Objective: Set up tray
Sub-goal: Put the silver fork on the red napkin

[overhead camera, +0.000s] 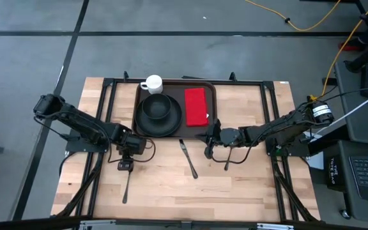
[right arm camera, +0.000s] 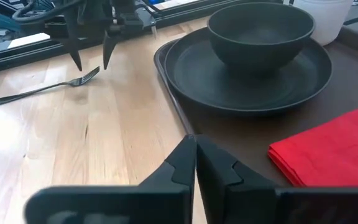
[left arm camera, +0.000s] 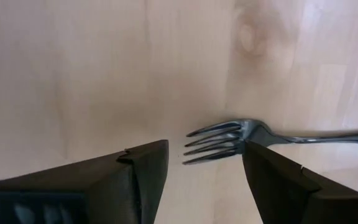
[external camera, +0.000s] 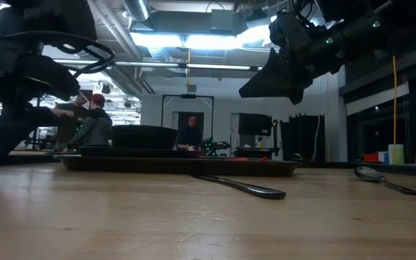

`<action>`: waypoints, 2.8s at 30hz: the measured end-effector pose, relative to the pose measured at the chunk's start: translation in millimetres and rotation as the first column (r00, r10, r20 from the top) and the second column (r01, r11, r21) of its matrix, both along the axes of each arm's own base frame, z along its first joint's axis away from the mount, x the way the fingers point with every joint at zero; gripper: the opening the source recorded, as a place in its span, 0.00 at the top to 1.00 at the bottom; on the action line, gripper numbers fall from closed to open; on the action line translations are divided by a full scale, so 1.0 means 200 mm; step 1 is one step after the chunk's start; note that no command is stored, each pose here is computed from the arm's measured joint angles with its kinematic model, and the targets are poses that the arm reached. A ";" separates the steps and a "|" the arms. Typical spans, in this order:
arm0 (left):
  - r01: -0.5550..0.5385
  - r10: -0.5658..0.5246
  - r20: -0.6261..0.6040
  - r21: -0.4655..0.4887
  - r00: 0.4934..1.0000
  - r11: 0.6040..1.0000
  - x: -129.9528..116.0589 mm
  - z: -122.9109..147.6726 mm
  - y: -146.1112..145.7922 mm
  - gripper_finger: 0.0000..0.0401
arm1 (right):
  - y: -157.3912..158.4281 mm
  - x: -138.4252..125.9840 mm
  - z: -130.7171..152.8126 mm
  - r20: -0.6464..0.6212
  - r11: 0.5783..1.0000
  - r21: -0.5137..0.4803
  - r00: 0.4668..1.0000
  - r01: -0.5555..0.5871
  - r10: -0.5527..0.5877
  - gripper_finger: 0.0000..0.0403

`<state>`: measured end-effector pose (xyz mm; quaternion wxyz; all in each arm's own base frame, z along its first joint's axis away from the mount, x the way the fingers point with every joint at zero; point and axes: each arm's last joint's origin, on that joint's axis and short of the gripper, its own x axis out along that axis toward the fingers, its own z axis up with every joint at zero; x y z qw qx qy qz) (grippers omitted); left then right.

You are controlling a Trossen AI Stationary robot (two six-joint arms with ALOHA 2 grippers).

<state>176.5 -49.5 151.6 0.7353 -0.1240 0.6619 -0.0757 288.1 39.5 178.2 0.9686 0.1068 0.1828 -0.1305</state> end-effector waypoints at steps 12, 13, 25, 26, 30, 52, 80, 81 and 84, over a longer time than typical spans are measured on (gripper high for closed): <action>0.007 -0.006 0.031 -0.038 0.999 0.999 -0.02 -0.07 0.00 0.51 | 0.00 0.00 0.00 0.009 1.000 0.001 1.000 0.000 0.000 0.94; 0.008 -0.007 0.031 -0.044 0.999 0.999 -0.02 -0.07 0.00 0.51 | 0.00 0.00 0.00 0.009 1.000 0.002 1.000 0.000 0.000 0.94; 0.027 -0.024 0.025 -0.097 0.999 0.995 -0.05 -0.13 0.01 0.51 | 0.00 0.00 0.01 0.014 1.000 0.002 1.000 0.000 0.000 0.94; 0.028 -0.025 0.027 -0.102 0.999 0.994 -0.05 -0.13 0.02 0.51 | 0.00 0.00 0.01 0.014 1.000 0.003 1.000 0.001 -0.001 0.94; 0.043 -0.039 0.035 -0.131 0.999 0.991 -0.04 -0.13 0.03 0.53 | 0.00 0.00 0.01 0.015 1.000 0.003 1.000 0.001 -0.001 0.94; 0.084 -0.075 0.061 -0.145 0.995 0.986 -0.04 -0.13 0.06 0.93 | 0.00 0.00 0.01 0.015 1.000 0.003 1.000 0.001 -0.001 0.94; 0.011 -0.036 0.295 0.087 0.955 0.996 0.18 0.42 0.07 1.00 | 0.10 -0.01 0.03 0.042 0.995 -0.099 0.999 -0.008 0.012 0.95; -0.003 -0.035 0.328 0.114 0.944 0.993 0.19 0.47 0.07 1.00 | 0.11 -0.02 0.03 0.042 0.995 -0.098 0.999 -0.013 0.017 0.96; -0.055 -0.032 0.410 0.197 0.912 0.979 0.18 0.59 0.09 1.00 | 0.13 -0.02 0.03 0.041 0.994 -0.104 0.999 -0.025 0.030 0.98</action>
